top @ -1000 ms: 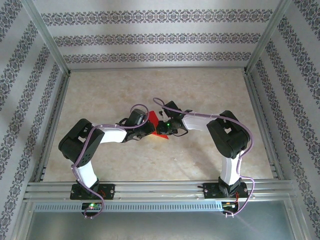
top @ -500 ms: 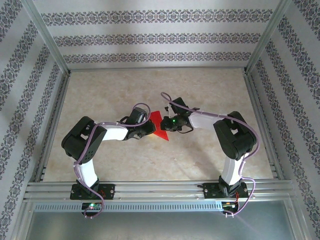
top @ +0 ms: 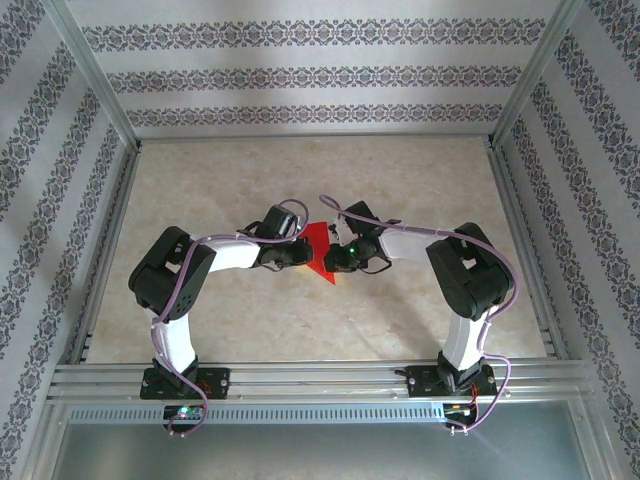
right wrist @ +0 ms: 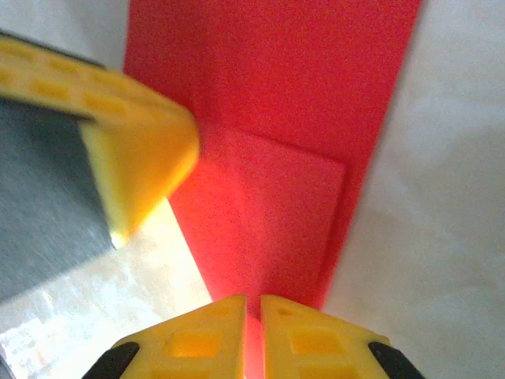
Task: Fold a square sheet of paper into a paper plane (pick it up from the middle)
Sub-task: Rotate the paper at the center of the table, then third fold the triangle at the center of the table, then fourth fold the wing at the center of the table.
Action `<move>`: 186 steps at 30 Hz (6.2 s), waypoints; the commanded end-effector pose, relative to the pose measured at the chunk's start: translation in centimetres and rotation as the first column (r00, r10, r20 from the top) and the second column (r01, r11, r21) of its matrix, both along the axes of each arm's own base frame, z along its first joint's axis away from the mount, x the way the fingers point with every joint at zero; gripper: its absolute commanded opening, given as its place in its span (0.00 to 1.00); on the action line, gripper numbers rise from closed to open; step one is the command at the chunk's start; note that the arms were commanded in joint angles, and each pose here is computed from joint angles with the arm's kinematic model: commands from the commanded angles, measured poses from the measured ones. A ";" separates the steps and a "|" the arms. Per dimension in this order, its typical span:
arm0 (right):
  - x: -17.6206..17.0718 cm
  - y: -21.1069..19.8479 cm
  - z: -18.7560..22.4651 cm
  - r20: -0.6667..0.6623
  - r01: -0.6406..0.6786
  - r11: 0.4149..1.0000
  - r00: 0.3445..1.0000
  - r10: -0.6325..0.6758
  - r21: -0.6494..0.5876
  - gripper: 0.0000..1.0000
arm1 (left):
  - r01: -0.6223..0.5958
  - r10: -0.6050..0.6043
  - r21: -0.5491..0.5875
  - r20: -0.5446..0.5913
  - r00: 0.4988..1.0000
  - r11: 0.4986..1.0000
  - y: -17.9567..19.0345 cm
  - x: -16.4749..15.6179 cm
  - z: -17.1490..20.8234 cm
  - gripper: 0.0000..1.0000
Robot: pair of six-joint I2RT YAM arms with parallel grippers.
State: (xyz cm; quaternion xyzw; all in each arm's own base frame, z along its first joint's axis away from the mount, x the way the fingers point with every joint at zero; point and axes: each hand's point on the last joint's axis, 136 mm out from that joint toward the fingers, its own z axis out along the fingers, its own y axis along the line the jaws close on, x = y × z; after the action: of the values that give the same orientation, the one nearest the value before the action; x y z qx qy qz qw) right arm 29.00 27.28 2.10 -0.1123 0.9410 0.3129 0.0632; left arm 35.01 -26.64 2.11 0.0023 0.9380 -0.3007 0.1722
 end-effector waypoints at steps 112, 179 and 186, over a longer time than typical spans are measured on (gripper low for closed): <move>-0.4 0.5 5.3 0.030 0.076 0.992 0.996 -0.079 0.096 0.23 | -0.259 0.244 -0.172 -0.105 0.964 0.950 4.2 -0.3 4.6 0.28; 3.4 -1.9 -0.9 -0.010 0.167 0.985 0.986 -0.168 -0.043 0.28 | -0.275 0.199 -0.288 -0.265 0.943 0.917 -0.5 0.4 1.7 0.19; 4.9 -2.1 2.7 0.128 0.137 0.990 0.982 -0.137 0.009 0.39 | -0.273 0.201 -0.281 -0.260 0.945 0.920 -0.5 0.7 2.1 0.08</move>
State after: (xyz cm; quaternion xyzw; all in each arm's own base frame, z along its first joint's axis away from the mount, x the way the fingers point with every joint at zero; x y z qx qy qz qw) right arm 32.98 26.06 2.73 -0.0449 0.9464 0.3038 0.0999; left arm 35.81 -26.37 3.67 -0.1949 0.8818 -0.4181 0.0985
